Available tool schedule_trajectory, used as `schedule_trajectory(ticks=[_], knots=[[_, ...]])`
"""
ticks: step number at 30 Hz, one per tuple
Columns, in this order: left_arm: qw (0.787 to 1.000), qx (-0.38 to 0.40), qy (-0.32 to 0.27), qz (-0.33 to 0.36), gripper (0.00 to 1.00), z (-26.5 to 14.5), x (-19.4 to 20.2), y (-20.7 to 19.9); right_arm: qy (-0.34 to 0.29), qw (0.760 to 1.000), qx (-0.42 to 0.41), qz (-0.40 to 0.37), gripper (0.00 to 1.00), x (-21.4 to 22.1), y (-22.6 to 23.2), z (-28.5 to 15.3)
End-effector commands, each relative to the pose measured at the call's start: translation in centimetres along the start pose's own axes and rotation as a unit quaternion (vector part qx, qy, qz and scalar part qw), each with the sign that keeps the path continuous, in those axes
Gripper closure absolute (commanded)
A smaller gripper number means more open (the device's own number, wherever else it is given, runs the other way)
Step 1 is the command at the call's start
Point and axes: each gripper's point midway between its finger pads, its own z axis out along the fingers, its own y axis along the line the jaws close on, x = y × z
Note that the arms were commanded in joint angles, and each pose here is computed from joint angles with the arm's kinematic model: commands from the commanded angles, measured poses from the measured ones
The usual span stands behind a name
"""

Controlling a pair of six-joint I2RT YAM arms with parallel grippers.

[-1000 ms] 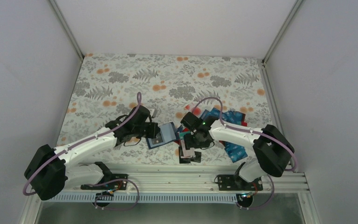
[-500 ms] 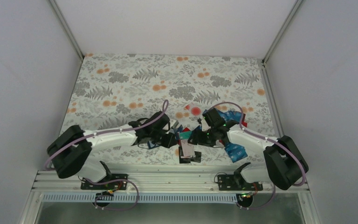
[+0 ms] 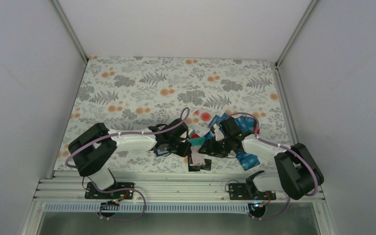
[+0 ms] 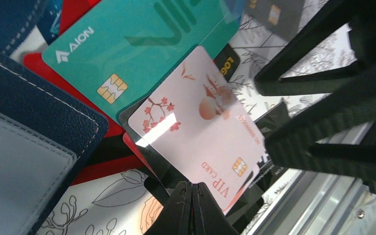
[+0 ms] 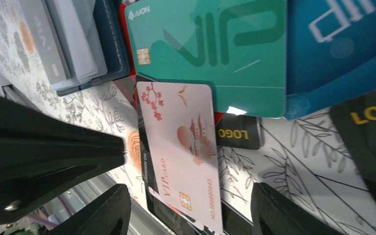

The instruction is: Put the credit cards into the card holder

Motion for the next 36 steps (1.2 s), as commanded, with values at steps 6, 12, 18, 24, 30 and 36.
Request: schedule_trajectory(ticks=[6, 12, 18, 24, 30, 36], knots=[[1.0, -0.017, 0.018, -0.002, 0.98, 2.2, 0.4, 0.8, 0.029, 0.998, -0.058, -0.015, 0.38, 1.0, 0.7, 1.1], [0.999, -0.031, 0.026, -0.009, 0.98, 3.0, 1.0, 1.8, 0.036, 0.996, -0.083, -0.021, 0.43, 0.9, 1.4, 1.1], [0.999, -0.034, 0.025, -0.011, 0.98, 3.1, 1.0, 2.0, 0.031, 0.997, -0.069, -0.02, 0.55, 0.4, 1.3, 0.8], [0.999, -0.038, 0.025, -0.012, 0.98, 3.2, 1.1, 2.2, 0.013, 1.0, -0.004, -0.015, 0.76, -0.3, -0.5, 0.5], [0.999, -0.04, 0.022, -0.012, 0.98, 3.2, 0.9, 2.2, 0.017, 1.0, 0.004, -0.009, 0.95, -0.1, -0.9, 0.6], [0.999, -0.046, 0.014, -0.013, 0.98, 2.7, 0.6, 2.2, 0.014, 1.0, 0.01, -0.01, 0.96, -0.3, -0.8, 0.3]])
